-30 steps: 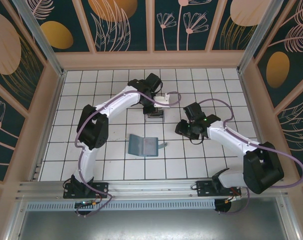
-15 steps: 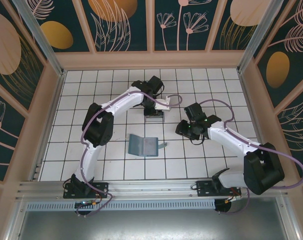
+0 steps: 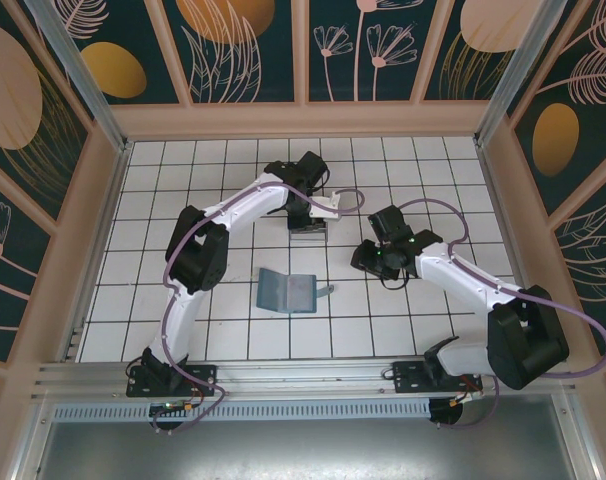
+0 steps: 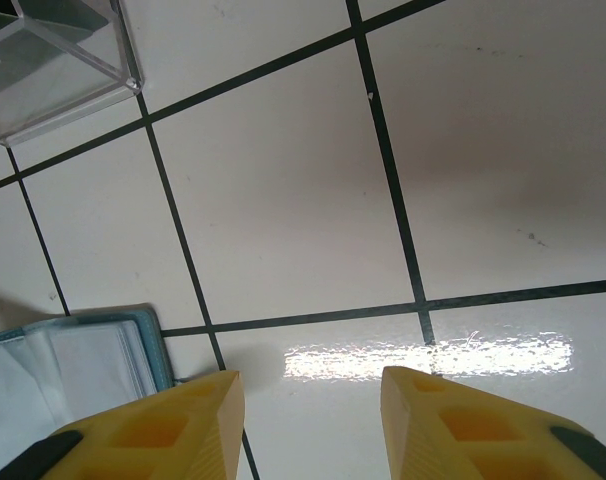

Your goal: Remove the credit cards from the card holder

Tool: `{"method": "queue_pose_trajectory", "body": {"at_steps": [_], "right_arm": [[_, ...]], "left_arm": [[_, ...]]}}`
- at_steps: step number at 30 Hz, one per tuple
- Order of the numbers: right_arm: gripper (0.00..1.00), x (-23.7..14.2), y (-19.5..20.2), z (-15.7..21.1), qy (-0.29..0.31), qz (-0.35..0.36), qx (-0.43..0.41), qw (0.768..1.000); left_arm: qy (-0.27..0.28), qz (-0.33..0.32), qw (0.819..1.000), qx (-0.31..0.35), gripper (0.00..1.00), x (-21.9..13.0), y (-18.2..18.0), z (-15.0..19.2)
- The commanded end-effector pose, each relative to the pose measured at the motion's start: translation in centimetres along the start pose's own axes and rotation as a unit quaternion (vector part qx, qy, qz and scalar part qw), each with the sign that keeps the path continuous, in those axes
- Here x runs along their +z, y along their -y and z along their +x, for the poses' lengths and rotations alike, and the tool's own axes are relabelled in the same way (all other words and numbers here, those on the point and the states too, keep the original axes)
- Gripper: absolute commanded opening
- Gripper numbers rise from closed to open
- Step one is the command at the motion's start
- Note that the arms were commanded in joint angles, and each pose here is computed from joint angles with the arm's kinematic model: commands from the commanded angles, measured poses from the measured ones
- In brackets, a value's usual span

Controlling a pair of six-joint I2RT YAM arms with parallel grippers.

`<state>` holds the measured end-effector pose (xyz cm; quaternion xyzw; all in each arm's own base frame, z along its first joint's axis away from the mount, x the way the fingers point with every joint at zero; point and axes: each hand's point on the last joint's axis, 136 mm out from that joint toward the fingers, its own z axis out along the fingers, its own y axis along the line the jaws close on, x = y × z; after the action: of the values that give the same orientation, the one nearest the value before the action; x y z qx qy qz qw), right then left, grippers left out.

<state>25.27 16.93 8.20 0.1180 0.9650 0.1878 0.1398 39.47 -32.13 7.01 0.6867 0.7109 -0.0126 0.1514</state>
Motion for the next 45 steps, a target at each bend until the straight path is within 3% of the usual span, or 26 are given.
{"method": "queue_pose_trajectory", "body": {"at_steps": [1,14,22,30,35,45], "right_arm": [[0.41,-0.8,-0.3,-0.5,0.010,-0.011,0.012,1.000],[0.41,-0.9,-0.3,-0.5,0.013,-0.012,0.014,1.000],[0.41,-0.6,-1.0,-0.7,0.011,-0.023,0.009,1.000],[0.41,-0.5,-1.9,-1.0,0.012,-0.030,0.000,0.999],[0.41,-0.5,-2.6,-1.2,0.014,-0.032,-0.006,0.999],[0.41,-0.1,-3.8,-0.9,0.011,-0.041,-0.015,0.999]], "left_arm": [[-0.002,-0.016,1.000,0.003,0.24,0.0,-0.9,-0.3],[0.025,-0.075,0.997,-0.017,0.26,-1.6,-3.3,-1.7],[0.100,-0.123,0.985,-0.072,0.26,-4.8,-4.0,-3.1],[0.161,-0.161,0.940,-0.254,0.26,-7.4,-5.6,-3.4],[0.234,-0.132,0.903,-0.336,0.29,-9.7,-4.3,-4.2],[0.291,-0.055,0.831,-0.472,0.30,-11.9,-1.5,-4.0]]}}
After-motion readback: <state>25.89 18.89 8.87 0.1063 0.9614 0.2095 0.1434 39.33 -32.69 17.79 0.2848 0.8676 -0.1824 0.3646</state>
